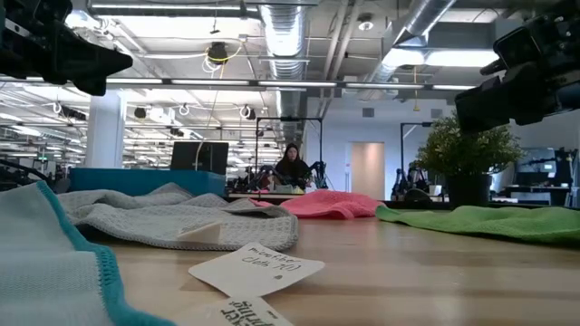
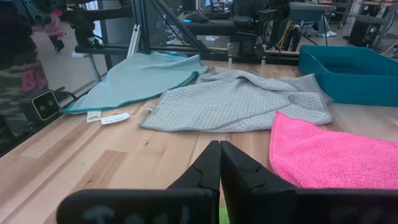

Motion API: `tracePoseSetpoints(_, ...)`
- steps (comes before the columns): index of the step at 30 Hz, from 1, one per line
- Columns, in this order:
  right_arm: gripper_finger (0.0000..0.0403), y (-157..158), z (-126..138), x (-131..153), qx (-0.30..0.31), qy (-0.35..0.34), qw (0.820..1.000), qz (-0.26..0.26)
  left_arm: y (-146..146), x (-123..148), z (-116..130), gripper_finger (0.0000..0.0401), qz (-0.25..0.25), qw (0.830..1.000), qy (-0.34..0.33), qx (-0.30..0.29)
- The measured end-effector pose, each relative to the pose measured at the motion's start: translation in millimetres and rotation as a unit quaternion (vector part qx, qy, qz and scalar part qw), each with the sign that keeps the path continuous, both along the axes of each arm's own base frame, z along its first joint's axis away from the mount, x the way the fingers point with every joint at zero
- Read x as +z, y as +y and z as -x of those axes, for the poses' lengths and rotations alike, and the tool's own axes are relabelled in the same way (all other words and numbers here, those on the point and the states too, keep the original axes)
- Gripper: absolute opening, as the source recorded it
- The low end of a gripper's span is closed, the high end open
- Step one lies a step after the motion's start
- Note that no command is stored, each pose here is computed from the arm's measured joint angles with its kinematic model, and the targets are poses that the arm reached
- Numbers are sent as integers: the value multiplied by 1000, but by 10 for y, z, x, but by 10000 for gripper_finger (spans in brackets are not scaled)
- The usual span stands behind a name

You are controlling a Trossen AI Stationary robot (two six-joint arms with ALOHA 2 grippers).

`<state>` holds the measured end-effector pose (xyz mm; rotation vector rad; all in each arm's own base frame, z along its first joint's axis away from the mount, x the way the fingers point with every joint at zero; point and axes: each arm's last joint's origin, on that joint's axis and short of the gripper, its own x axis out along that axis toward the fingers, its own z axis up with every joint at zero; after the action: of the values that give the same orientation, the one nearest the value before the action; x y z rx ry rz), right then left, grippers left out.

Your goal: Fold microfiber towels

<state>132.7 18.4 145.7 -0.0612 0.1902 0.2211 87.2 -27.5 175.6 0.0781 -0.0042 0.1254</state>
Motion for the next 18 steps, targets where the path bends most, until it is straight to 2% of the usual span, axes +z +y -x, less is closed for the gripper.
tracePoseSetpoints(6,33,0,0,1,0,0,1000,0,20,27,2,0,11,999,-18,37)
tracePoseSetpoints(10,33,0,0,1,0,0,1000,0,39,35,7,0,40,996,-26,69)
tracePoseSetpoints(14,33,0,0,1,0,0,1000,0,41,70,10,0,65,994,-46,68)
tracePoseSetpoints(18,33,-1,0,0,0,0,1000,0,53,188,34,0,37,996,-55,67)
